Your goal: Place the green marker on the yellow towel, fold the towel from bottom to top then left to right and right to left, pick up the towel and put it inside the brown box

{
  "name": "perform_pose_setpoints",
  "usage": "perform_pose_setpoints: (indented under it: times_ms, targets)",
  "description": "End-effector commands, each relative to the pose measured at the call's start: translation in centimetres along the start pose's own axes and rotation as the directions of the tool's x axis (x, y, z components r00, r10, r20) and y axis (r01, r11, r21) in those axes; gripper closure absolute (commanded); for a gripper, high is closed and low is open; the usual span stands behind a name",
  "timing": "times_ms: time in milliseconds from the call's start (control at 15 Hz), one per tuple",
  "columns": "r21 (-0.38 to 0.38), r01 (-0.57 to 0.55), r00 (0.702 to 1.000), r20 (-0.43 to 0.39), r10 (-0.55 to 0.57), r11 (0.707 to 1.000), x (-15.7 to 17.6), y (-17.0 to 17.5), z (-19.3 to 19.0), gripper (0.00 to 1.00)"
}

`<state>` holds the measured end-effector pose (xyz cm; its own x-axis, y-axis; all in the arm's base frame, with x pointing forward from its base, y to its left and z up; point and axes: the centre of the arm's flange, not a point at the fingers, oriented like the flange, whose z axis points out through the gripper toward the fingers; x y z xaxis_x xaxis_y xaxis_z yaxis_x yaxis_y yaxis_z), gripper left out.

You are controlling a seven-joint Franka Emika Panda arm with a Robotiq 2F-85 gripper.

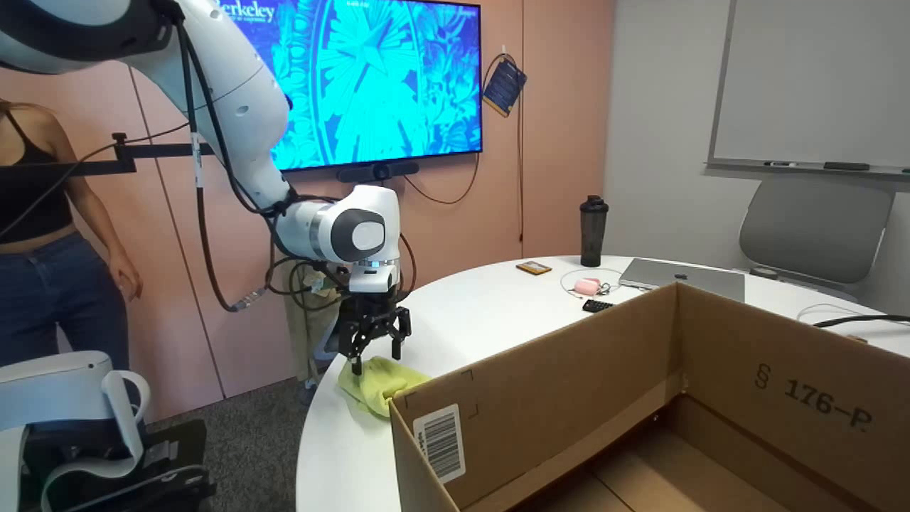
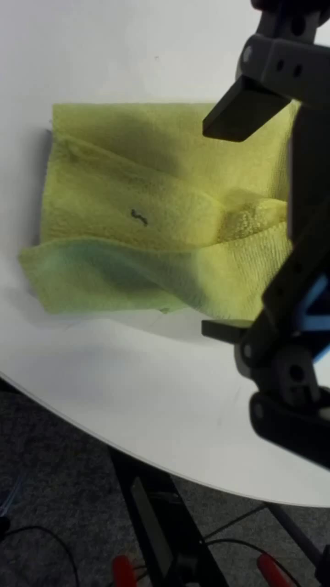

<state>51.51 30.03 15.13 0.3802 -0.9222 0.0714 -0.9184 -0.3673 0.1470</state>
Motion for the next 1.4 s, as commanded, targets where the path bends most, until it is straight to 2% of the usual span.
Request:
perform_pose_setpoints:
  times_ms: [0, 267, 600, 1333]
  targets:
    - [0.047, 0.068, 0.997, -0.025, -0.067, 0.997, 2.8, 0.4, 1.5, 0.0]
    - [0.078, 0.118, 0.993, -0.009, -0.118, 0.99, 3.8, 0.0, 3.8, 0.0]
    - [0.116, 0.155, 0.988, 0.007, -0.157, 0.981, 3.4, -0.2, 4.7, 0.0]
    - [0.0, 0.188, 0.982, -0.011, -0.188, 0.982, 1.7, -0.8, 7.5, 0.0]
